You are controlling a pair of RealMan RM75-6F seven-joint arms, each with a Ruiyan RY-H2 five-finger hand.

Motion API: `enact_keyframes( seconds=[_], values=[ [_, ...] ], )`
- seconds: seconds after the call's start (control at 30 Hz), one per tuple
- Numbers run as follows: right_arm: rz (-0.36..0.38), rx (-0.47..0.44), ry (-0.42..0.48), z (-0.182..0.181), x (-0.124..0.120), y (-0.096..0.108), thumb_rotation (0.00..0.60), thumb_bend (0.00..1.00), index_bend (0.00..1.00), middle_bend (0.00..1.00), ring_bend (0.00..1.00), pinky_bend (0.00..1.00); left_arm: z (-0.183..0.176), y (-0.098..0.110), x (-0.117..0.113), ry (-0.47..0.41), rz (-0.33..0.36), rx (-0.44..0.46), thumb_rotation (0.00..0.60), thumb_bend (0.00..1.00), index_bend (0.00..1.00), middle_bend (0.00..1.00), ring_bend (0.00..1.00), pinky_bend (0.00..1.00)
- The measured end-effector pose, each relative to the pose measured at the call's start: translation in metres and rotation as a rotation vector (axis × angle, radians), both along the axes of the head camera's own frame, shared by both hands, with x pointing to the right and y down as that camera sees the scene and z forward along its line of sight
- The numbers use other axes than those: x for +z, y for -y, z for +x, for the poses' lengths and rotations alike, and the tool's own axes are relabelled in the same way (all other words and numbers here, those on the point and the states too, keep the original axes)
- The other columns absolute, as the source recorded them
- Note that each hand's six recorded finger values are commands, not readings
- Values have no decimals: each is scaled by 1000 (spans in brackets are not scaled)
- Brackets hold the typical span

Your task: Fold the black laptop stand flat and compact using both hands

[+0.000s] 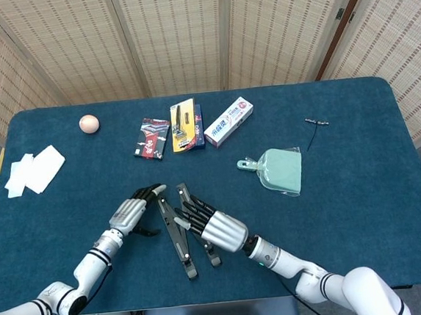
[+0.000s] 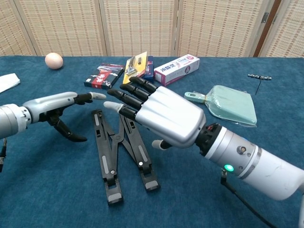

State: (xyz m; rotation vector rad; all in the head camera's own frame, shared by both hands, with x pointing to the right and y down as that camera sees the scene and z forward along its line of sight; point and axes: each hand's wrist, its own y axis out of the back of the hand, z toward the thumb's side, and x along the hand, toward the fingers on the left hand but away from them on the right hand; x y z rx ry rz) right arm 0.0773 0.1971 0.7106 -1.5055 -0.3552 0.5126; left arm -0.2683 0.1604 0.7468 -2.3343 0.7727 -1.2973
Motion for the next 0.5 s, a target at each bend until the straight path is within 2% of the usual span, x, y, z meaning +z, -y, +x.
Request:
enact_keyframes(
  seconds=[0.07,0.27,0.5],
  values=[
    [-33,-16,9,2,-4,4,600,0,0,0,0,0,-13,3,-7,15,23,-24,600,171,0,0,0,0],
    [-205,-116,2,0,-24,16,600,0,0,0,0,0,-52,9,-30,72,100,-109,600,170,0,0,0,0],
    [-351,-312,-151,-12,-41,37,600,0,0,0,0,0,-82,10,-53,112,140,-186,600,171,0,0,0,0]
  ],
)
